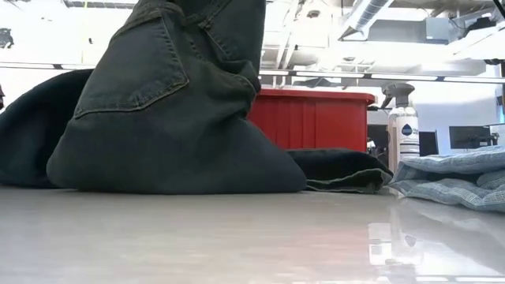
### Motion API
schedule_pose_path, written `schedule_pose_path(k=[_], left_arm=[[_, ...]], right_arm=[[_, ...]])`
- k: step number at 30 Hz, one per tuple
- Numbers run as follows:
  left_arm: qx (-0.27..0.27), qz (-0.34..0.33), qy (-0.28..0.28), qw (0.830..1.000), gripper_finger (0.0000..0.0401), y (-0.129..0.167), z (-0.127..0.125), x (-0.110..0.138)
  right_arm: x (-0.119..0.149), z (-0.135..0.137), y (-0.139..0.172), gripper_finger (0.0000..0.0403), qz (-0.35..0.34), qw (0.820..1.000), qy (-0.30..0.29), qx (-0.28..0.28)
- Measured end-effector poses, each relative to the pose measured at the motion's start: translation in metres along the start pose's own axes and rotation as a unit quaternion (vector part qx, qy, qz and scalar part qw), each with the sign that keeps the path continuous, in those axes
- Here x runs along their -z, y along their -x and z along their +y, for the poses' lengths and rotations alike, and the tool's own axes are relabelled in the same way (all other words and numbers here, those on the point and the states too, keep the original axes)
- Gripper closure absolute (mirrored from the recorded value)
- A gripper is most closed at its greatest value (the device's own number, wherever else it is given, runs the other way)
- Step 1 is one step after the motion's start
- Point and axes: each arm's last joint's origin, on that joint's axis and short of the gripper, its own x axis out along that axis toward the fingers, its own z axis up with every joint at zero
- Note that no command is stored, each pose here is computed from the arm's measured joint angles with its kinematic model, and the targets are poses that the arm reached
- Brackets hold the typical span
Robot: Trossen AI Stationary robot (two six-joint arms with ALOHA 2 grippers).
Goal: Fold Laundry from Bin
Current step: Fold the blue denim pants
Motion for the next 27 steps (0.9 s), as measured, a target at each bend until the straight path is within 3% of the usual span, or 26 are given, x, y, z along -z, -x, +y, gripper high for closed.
schedule_pose_path(k=[3, 7, 27], left_arm=[[-0.003, -0.001, -0.002, 1.0, 0.0395, -0.002, 0.001, -0.001], [-0.004, -0.004, 0.0, 1.0, 0.0395, -0.003, 0.002, -0.002], [0.023, -0.012, 0.0, 1.0, 0.0395, -0.002, -0.001, -0.005]], right_arm=[[-0.003, 0.004, 0.002, 0.0132, -0.008, 1.0, -0.028, -0.002], [-0.005, 0.003, 0.009, 0.0108, -0.016, 0.999, -0.037, 0.009], [0.014, -0.012, -0.017, 0.0114, 0.051, 0.997, -0.057, 0.027]])
